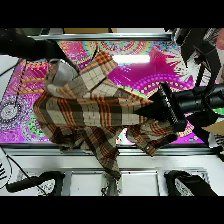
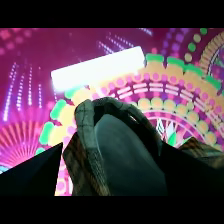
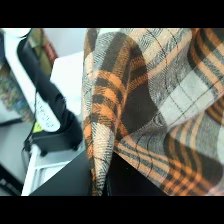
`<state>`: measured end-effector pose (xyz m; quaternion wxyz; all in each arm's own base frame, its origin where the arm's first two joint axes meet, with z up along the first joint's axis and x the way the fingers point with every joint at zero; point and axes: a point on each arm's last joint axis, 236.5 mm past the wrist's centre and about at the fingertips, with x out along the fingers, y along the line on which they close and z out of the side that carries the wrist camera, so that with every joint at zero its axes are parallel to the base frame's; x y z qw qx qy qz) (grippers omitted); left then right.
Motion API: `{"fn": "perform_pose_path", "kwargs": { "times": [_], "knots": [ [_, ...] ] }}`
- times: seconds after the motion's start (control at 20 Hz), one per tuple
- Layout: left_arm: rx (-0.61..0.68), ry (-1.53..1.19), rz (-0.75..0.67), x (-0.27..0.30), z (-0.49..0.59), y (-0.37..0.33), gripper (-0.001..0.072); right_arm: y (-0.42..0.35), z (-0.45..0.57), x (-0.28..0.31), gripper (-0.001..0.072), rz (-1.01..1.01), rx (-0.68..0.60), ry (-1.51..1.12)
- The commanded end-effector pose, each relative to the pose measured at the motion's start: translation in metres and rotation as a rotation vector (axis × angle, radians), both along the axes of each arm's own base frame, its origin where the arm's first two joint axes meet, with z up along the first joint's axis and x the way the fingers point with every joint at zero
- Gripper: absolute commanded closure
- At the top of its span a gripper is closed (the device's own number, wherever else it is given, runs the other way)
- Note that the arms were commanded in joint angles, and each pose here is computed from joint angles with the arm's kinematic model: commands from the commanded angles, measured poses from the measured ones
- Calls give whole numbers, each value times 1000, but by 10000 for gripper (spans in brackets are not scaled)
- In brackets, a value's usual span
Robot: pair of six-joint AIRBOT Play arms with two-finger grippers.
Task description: Fold the clothes and pants, and hang the long-sleeved shirts on hangers.
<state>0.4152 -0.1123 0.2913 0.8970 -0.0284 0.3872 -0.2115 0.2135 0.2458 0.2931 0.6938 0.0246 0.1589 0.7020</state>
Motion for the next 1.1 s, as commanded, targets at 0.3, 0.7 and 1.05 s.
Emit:
{"fn": "perform_pose_path", "kwargs": {
  "times": [0.3, 0.7, 1.05],
  "knots": [
    [-329, -340, 144, -22, 122, 50, 68, 0, 28, 39, 687, -160, 113, -66],
    [-356, -220, 190, -39, 64, 48, 120, -131, 75, 132, 687, -789, 200, -150],
    [-377, -198, 45, -34, 37, -15, 683, -295, 70, 134, 686, -1390, 58, -161]
  ]
}}
